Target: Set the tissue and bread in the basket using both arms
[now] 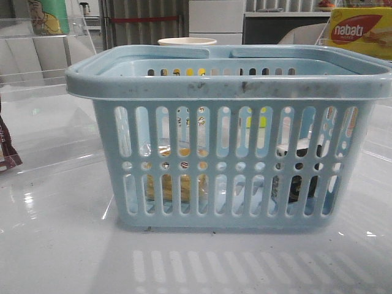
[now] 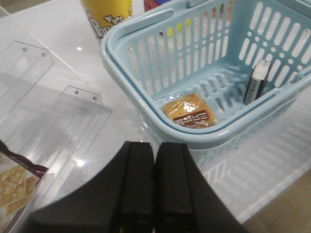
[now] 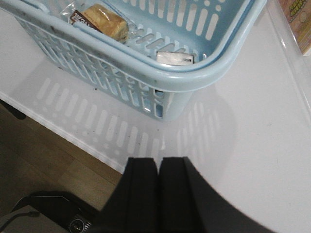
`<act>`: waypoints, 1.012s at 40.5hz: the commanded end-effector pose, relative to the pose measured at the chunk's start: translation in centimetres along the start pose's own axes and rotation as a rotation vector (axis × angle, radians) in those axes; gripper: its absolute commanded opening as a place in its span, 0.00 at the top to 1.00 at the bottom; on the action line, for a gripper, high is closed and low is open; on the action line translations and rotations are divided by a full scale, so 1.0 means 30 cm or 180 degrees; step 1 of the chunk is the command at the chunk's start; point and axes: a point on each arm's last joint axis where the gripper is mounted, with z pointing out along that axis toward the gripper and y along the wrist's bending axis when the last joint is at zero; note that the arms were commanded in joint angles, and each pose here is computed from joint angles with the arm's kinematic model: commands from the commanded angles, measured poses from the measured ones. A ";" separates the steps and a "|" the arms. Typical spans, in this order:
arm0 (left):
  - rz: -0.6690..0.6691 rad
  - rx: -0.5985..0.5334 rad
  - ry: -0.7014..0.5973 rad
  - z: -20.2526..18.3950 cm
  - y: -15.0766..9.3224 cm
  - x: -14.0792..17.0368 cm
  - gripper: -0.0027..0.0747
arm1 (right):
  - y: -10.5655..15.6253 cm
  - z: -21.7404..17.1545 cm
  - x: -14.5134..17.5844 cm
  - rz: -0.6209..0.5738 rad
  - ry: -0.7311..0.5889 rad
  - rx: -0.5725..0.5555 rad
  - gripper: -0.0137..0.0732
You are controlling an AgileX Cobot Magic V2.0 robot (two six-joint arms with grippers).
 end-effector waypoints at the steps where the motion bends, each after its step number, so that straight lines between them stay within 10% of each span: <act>1: -0.0046 -0.0311 -0.0577 -0.063 0.033 -0.019 0.85 | -0.004 -0.019 -0.039 0.0000 -0.0285 0.0044 0.81; 21: -0.0360 -0.1564 -0.1663 -0.144 0.022 0.404 0.85 | -0.004 -0.019 -0.039 0.0000 -0.0285 0.0044 0.81; 41: -0.0572 -0.1638 -0.2025 -0.031 0.004 0.617 0.85 | -0.004 -0.019 -0.038 0.0000 -0.0277 0.0043 0.81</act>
